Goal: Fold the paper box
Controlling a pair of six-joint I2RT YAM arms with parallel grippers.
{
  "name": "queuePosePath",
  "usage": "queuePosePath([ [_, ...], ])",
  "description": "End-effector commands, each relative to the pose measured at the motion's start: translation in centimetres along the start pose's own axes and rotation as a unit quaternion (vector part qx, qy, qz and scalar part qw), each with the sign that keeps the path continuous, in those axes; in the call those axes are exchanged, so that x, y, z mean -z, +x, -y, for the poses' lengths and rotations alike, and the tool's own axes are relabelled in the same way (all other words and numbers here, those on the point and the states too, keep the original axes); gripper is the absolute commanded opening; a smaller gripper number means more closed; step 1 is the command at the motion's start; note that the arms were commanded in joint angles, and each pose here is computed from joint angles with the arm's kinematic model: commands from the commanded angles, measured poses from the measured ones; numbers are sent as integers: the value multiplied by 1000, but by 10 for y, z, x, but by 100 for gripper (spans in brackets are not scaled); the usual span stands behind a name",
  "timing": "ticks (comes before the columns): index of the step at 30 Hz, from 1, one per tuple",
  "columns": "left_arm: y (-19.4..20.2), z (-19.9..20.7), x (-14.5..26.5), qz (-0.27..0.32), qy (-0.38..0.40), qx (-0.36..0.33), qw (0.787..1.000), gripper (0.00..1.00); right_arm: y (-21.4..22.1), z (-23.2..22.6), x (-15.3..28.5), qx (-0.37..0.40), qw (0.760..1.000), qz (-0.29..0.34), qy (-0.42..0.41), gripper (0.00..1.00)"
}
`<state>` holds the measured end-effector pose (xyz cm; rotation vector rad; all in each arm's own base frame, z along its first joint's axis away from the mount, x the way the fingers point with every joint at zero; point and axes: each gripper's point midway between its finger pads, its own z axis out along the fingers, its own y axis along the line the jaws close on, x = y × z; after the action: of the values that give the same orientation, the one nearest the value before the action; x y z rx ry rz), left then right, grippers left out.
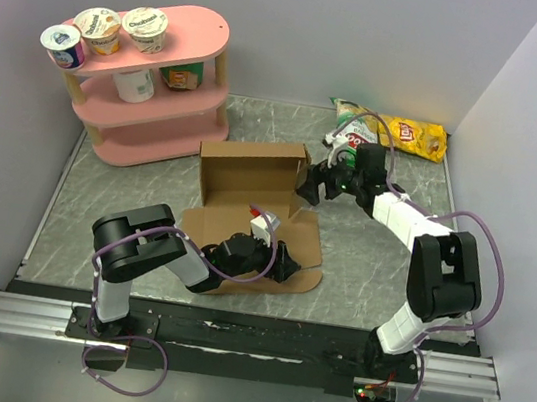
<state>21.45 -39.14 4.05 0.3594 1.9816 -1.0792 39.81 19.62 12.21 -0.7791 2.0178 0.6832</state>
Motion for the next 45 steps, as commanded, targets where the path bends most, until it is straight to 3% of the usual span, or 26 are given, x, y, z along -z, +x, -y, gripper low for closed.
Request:
queuePosePath([
  [1,69,-43,23,-124,-66,-11,990,79,-49,3,-13,72,996,57,1,93],
  [15,71,-44,28,-125,-64,-9,990,78,-65,2,-50,77,993,86,19,86],
  [23,64,-40,31,-112,-61,-4,992,78,-61,13,-57,39,994,74,66,58],
  [26,54,-35,31,-102,-58,-4,993,79,-56,17,-56,20,995,64,80,52],
  [32,14,-15,32,-66,-58,-11,996,87,-48,22,-48,-11,991,67,116,38],
  [36,-28,3,37,-27,-61,-21,998,99,-39,27,-44,-28,988,64,140,26],
  [41,-74,-7,61,4,-109,-28,994,96,-28,28,-36,-47,985,51,160,15],
  [45,-141,-21,108,82,-160,-15,984,96,-21,17,-13,-71,983,40,166,13],
])
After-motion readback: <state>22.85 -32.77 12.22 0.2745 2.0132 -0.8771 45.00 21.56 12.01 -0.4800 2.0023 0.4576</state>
